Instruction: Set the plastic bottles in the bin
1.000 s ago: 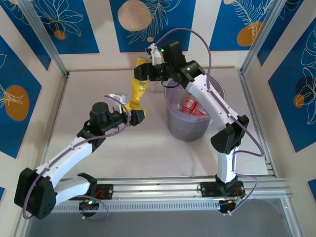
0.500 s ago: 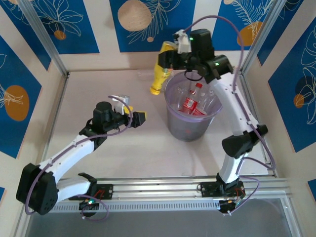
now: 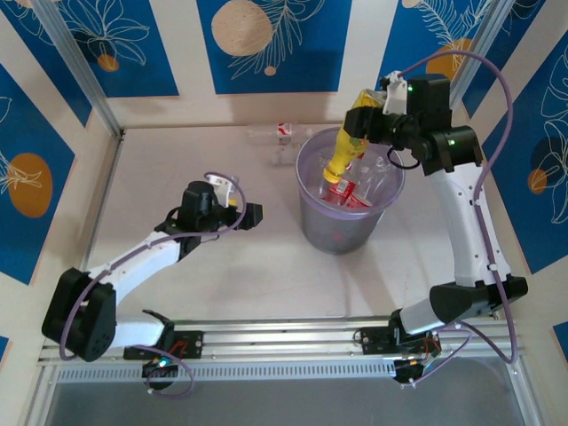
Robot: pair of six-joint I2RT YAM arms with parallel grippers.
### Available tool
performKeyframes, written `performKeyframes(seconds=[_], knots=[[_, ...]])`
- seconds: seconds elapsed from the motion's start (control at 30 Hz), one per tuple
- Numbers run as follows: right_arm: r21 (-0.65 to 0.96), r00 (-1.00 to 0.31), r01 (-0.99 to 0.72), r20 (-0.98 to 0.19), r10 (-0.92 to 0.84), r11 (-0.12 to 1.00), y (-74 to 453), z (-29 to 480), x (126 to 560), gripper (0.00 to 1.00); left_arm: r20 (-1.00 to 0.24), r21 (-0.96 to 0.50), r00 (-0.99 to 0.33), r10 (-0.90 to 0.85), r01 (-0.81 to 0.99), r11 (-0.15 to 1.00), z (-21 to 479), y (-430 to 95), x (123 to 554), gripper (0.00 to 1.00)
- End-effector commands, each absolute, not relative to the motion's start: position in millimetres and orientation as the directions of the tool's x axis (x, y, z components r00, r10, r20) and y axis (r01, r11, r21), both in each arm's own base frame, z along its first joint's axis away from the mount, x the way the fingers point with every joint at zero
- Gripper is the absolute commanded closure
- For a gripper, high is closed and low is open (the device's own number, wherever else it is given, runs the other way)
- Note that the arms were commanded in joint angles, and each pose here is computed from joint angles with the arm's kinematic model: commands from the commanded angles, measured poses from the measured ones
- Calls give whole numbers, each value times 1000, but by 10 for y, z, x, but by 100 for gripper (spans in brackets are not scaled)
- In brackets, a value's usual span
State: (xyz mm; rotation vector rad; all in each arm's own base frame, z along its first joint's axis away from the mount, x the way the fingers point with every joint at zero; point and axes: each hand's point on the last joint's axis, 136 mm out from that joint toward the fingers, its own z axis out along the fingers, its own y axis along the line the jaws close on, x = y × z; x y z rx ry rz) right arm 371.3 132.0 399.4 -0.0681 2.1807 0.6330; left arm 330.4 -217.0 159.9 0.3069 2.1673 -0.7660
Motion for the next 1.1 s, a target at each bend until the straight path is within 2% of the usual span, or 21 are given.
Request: performKeyframes(seconds=[0.0,0.5,1.07], knots=[[401,-684,-227,-714,148,888,1261,3768,3662,59,-765,-435,-642,-48,461,774,1697,-2244,3422,0],[390,-840,-200,-540,47,899,1561,2890,3647,59,-749,-441,-662,-37,456,773,1616,-2286,3475,0],[364,-934,-100,-356,39,926,1607,1982,3622,59,-747,-434,-665,-19,466,771,1614,-2309,3484,0]])
